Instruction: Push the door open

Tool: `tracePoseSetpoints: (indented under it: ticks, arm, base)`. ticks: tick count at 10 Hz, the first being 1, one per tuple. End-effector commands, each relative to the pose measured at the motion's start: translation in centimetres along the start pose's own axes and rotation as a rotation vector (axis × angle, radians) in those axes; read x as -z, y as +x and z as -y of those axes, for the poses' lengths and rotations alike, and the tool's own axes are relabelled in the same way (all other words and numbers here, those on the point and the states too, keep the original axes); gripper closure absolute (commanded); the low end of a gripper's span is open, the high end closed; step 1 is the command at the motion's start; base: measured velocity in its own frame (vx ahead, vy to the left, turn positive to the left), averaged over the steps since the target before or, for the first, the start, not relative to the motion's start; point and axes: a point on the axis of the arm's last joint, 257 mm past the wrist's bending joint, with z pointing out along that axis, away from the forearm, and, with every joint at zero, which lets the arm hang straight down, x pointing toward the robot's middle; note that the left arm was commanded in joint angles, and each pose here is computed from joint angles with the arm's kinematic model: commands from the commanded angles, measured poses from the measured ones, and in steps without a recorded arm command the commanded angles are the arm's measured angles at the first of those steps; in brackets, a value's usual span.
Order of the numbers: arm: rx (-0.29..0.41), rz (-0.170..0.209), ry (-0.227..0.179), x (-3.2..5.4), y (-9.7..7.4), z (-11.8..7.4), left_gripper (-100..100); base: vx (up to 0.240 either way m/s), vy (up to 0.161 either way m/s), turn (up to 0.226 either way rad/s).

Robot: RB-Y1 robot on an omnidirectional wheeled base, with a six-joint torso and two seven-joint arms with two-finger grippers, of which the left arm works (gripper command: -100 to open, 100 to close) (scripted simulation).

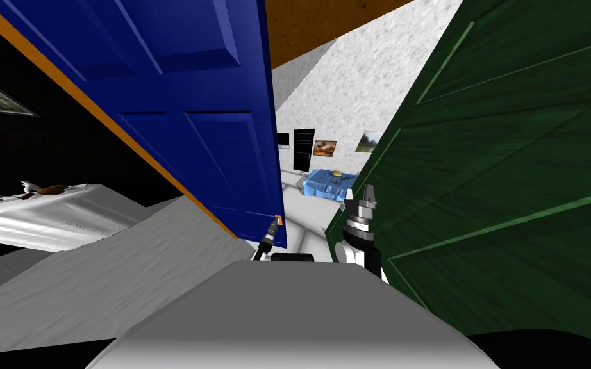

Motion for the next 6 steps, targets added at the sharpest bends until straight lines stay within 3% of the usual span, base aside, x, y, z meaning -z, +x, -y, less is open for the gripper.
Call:
tracePoseSetpoints:
  ticks: [1,6]
  arm:
    - [-0.016,0.030,0.020,-0.36,-1.9,0.7,100]
    - [-0.038,0.099,0.020,-0.50,-4.9,0.8,100]
  base:
    - [0.214,-0.089,0.046]
    - [0.179,-0.045,0.083]
